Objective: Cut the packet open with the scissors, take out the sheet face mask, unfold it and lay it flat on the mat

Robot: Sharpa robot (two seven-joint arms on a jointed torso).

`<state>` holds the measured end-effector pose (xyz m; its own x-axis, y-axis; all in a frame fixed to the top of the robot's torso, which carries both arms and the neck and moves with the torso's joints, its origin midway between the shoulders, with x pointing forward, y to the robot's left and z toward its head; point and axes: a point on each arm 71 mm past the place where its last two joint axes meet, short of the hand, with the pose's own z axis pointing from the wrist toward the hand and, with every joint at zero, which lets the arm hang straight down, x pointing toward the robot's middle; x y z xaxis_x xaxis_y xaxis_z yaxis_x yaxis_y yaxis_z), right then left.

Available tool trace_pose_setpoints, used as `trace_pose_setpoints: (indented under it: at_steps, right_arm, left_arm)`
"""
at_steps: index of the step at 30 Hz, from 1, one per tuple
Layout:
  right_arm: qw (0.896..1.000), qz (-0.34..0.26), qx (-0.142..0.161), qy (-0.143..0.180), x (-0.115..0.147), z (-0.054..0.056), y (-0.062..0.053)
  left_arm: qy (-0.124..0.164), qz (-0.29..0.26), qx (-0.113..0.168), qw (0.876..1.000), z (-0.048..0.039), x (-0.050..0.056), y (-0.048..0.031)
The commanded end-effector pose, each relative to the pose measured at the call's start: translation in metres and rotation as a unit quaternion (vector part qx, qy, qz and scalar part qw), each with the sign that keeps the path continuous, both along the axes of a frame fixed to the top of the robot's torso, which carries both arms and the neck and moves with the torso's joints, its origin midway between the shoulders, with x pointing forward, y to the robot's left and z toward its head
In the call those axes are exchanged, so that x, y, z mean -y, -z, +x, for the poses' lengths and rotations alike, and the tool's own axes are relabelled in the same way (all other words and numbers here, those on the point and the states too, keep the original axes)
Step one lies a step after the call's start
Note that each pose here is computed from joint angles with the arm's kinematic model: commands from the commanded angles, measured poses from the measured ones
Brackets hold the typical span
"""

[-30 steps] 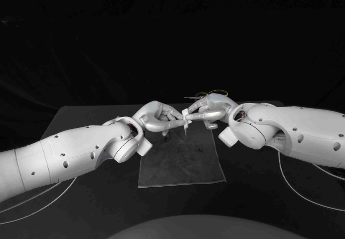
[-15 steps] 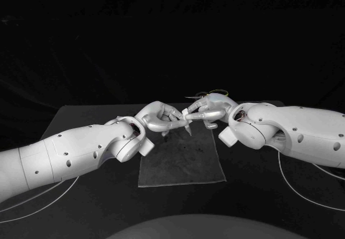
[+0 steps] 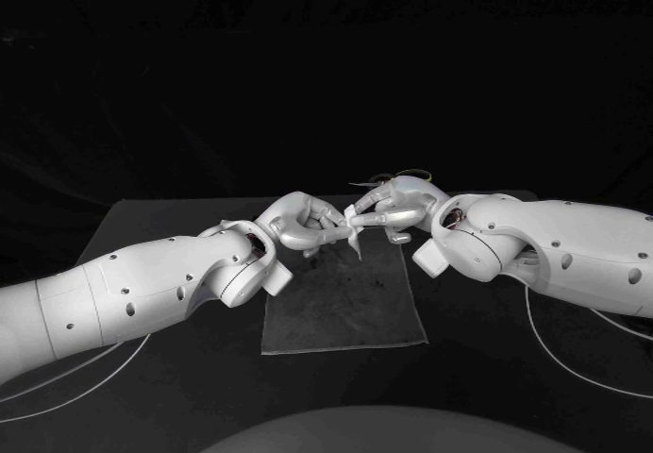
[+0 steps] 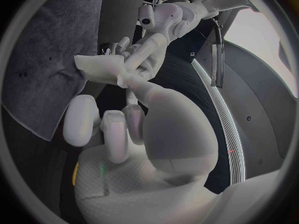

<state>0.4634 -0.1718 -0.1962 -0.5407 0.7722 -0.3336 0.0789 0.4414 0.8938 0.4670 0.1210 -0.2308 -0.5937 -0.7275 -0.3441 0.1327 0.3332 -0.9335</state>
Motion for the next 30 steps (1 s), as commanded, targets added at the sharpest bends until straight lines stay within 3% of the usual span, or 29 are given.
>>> trace_pose_setpoints:
  at_steps: [1, 16, 30]
  right_arm:
    - [1.0, -0.005, 0.003, -0.005, -0.0003, 0.0006, 0.0]
    - [1.0, -0.004, 0.005, -0.005, -0.0013, 0.0032, 0.0015]
    - [1.0, 0.019, 0.009, -0.006, -0.0028, 0.0027, 0.0004]
  left_arm:
    - [0.008, -0.017, -0.001, 1.0, -0.001, 0.002, -0.0016]
    - [0.02, -0.027, -0.013, 0.999, -0.0027, 0.0026, -0.0015]
    - [0.003, -0.026, -0.029, 0.999, -0.0008, 0.0002, 0.0008]
